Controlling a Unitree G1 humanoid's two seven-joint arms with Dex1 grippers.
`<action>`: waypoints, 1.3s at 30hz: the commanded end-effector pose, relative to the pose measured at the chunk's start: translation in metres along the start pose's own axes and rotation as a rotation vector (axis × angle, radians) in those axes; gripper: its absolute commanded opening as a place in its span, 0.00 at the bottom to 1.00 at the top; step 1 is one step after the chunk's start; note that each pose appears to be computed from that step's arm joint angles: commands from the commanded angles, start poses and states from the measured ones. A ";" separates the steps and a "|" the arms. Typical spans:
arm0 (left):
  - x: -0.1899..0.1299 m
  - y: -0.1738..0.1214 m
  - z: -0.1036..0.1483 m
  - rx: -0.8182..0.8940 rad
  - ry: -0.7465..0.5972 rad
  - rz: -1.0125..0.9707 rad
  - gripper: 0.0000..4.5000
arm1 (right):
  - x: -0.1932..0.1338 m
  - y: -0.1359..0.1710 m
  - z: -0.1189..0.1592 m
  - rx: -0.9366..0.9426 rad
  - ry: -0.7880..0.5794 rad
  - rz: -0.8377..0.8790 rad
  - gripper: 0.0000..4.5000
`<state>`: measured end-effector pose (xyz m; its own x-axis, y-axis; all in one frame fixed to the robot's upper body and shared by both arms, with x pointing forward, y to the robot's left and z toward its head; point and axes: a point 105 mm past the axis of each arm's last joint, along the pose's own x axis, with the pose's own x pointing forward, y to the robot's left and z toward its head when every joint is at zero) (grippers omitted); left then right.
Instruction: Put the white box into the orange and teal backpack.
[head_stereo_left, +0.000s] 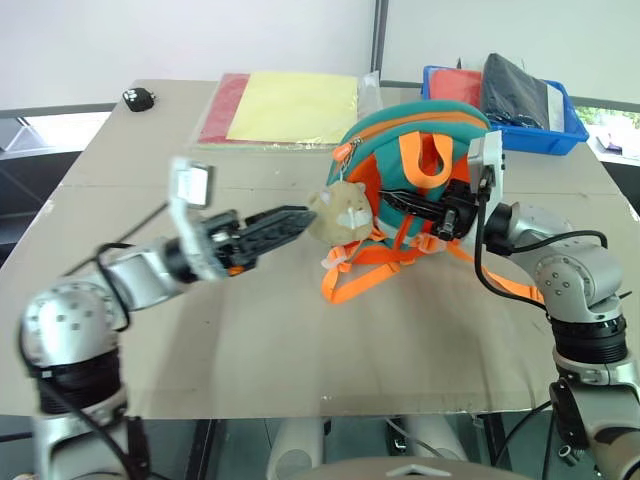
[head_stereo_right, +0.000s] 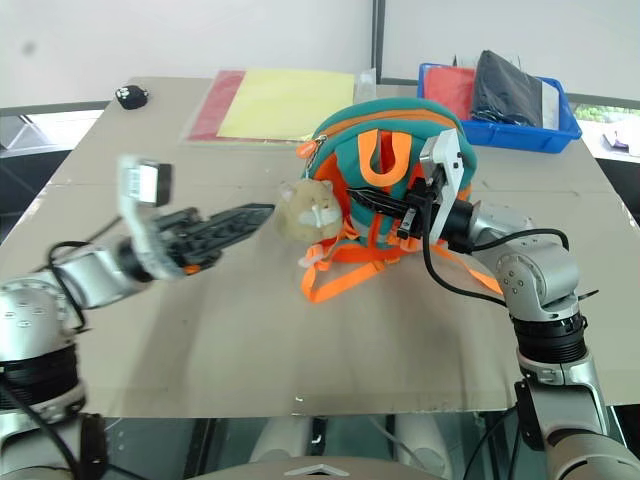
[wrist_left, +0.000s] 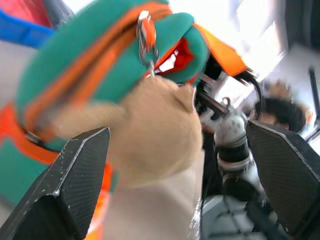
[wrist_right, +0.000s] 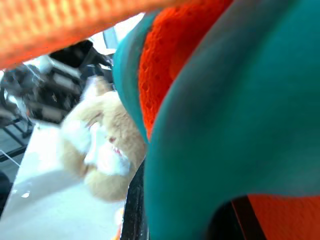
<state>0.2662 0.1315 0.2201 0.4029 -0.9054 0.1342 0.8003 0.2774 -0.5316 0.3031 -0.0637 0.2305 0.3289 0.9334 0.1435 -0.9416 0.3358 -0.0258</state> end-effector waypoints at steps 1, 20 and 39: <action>0.030 0.002 -0.007 0.014 0.016 0.044 0.98 | 0.001 0.009 0.012 -0.038 -0.033 0.027 0.00; -0.028 -0.010 0.064 0.031 -0.157 0.031 0.14 | -0.046 -0.063 0.030 0.023 -0.198 -0.540 0.00; -0.026 0.121 -0.096 -0.103 0.059 0.731 0.14 | -0.063 -0.105 0.077 0.275 -0.557 -0.875 0.00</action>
<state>0.3079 0.1420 0.1025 0.7604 -0.6194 -0.1952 0.4128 0.6930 -0.5910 0.3833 -0.1221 0.2559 0.8902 0.3578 0.2821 -0.4545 0.7401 0.4957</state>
